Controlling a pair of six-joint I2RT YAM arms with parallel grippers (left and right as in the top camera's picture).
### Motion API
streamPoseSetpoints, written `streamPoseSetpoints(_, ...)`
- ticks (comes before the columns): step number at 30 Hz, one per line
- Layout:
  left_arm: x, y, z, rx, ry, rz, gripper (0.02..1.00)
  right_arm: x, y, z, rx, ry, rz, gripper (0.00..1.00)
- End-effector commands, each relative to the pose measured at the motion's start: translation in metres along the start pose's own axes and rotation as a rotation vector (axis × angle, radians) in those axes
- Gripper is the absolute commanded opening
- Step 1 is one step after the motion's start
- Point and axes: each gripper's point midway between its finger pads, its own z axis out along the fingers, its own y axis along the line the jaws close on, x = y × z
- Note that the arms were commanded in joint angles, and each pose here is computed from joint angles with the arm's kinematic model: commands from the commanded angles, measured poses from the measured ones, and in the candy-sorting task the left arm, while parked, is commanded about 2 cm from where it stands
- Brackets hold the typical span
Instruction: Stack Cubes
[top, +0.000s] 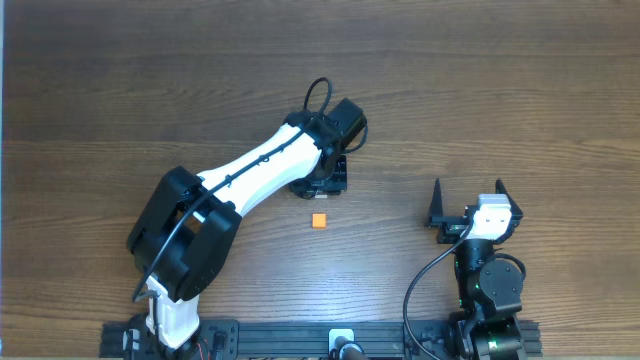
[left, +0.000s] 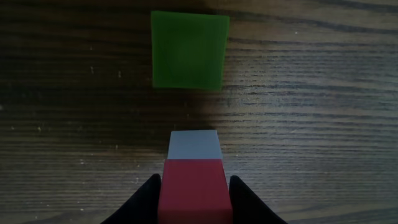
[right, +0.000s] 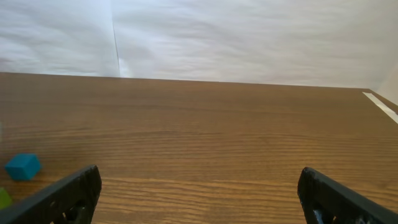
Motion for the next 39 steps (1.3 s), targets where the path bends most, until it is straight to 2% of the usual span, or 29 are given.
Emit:
streamPoseSetpoints(1,0.001,-0.003,0.005,0.002,0.015,0.013,0.369,0.002,0.000,0.000,-0.001,-0.001,-0.004,0.993)
streamPoseSetpoints(11,0.000,-0.005,0.005,0.010,0.012,0.013,0.457,0.002,0.000,0.000,-0.001,-0.001,-0.004,0.993)
streamPoseSetpoints(14,0.000,-0.005,0.005,0.009,0.012,0.013,0.570,0.002,0.000,0.000,-0.001,-0.001,-0.004,0.991)
streamPoseSetpoints(17,0.000,-0.005,0.005,0.010,0.012,0.012,0.636,0.002,0.000,0.000,-0.001,-0.001,-0.004,0.991)
streamPoseSetpoints(28,0.008,-0.017,-0.028,0.059,-0.030,0.037,0.689,0.002,0.000,0.000,-0.001,-0.001,-0.004,0.991)
streamPoseSetpoints(32,0.024,-0.018,-0.043,0.028,-0.050,0.009,0.689,0.002,0.000,0.000,-0.001,-0.001,-0.004,0.993)
streamPoseSetpoints(35,0.035,-0.021,-0.054,0.044,-0.067,-0.011,0.684,0.002,0.000,0.000,-0.001,-0.001,-0.004,0.991)
streamPoseSetpoints(39,0.063,-0.004,-0.053,0.061,-0.038,-0.080,0.687,0.002,0.000,0.000,-0.001,-0.001,-0.004,0.993)
